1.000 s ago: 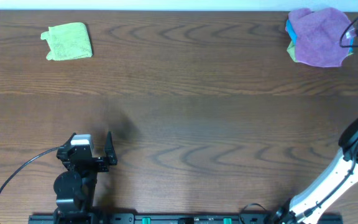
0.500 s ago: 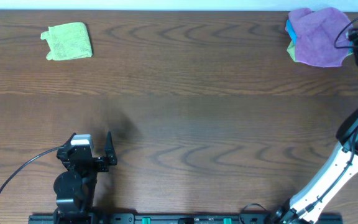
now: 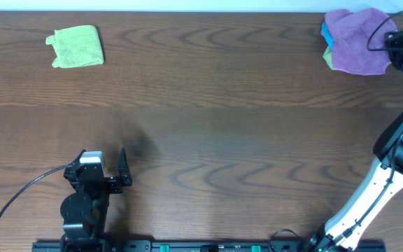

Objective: Fold the cloth
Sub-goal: 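Reach the right gripper to the pink cloth on the right pile, then grasp the pink cloth edge with the right gripper and lift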

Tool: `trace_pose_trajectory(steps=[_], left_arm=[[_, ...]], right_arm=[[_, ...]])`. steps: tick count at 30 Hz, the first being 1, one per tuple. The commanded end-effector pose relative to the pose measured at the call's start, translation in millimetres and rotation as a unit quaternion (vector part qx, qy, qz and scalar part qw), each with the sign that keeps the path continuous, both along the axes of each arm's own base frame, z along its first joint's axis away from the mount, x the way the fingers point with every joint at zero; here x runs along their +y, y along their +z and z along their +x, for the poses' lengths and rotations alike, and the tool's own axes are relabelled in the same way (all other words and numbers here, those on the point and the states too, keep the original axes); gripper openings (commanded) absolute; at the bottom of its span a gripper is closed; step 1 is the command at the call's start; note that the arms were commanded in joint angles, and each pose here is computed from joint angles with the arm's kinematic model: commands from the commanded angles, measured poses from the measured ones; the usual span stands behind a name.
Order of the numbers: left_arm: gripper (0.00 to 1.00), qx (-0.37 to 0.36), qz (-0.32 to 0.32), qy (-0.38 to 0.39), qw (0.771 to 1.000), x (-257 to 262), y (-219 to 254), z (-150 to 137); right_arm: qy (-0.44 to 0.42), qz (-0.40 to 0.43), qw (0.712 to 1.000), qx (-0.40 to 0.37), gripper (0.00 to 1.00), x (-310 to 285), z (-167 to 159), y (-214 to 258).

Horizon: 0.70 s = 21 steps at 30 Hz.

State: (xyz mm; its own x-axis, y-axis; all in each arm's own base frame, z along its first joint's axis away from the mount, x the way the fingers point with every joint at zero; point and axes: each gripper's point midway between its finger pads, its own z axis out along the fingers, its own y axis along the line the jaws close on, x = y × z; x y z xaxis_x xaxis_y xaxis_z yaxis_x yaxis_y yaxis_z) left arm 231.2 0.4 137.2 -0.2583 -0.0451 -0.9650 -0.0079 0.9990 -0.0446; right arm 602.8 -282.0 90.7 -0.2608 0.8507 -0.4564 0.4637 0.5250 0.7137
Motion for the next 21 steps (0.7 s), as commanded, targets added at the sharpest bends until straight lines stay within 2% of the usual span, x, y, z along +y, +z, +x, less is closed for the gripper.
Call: trace_pose_trajectory(steps=[1, 4, 6, 18, 21], left_arm=[[0.95, 0.012, -0.001, 0.0, 1.0, -0.3, -12.0, 0.0], [0.96, 0.012, -0.002, 0.0, 1.0, -0.3, -12.0, 0.0], [0.95, 0.012, -0.002, 0.0, 1.0, -0.4, -12.0, 0.0], [0.95, 0.012, -0.001, 0.0, 1.0, -0.3, -12.0, 0.0], [0.95, 0.012, -0.001, 0.0, 1.0, -0.3, -12.0, 0.0]], right_arm=[[0.001, 0.003, 1.0, -0.005, 0.21, 2.5, 5.5, 0.7], [0.001, 0.005, 1.0, -0.005, 0.07, 2.7, 5.5, 0.6], [0.004, 0.015, 1.0, -0.006, 0.01, 6.0, 5.9, 0.7], [0.071, 0.053, 0.996, -0.019, 0.02, 41.9, 11.5, 12.3], [0.087, 0.038, 0.995, -0.017, 0.02, 48.6, 9.7, 21.6]])
